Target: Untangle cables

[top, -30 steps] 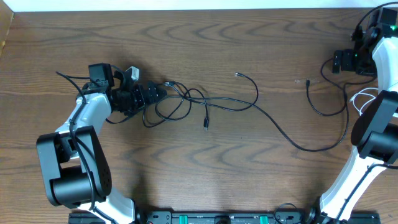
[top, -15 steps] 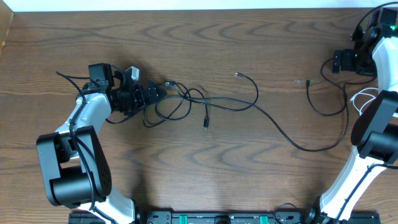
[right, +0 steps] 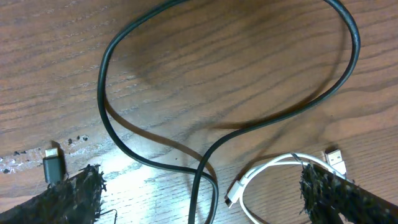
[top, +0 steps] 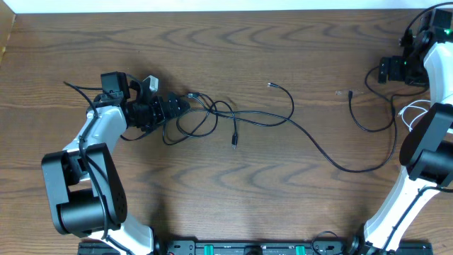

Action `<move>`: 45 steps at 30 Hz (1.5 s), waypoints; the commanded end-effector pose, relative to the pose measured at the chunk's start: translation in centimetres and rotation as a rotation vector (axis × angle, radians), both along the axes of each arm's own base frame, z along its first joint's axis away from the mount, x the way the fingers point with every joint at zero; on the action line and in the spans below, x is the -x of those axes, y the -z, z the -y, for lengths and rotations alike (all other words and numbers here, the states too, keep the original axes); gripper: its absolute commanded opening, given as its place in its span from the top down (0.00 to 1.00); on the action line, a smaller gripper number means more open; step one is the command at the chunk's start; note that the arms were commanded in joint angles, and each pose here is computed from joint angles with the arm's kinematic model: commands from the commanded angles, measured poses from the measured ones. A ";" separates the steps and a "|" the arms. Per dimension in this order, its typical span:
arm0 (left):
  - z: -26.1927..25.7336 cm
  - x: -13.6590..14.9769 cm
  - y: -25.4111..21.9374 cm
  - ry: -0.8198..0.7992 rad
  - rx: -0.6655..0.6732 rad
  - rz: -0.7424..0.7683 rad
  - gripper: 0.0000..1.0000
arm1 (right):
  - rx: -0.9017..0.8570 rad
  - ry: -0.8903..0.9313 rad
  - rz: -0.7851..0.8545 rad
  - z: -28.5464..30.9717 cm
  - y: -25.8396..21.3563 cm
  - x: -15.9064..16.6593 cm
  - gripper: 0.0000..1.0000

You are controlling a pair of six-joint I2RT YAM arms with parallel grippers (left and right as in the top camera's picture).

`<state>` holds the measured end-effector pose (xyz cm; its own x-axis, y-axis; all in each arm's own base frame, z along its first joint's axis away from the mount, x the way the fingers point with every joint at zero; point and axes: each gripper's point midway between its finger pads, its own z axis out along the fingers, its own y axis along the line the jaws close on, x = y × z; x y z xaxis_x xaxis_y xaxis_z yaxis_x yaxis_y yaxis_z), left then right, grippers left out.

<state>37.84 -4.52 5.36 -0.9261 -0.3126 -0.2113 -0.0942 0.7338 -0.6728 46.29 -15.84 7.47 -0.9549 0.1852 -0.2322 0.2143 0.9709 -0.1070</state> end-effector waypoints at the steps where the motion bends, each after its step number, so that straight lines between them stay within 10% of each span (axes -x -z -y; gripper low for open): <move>1: -0.3 0.0 0.4 -0.004 -0.005 -0.008 0.02 | -0.001 0.003 0.005 0.0 -0.4 0.1 0.01; 45: -0.3 0.0 0.4 -0.004 -0.005 -0.008 0.02 | 0.024 0.003 0.087 0.5 -1.0 -1.9 0.01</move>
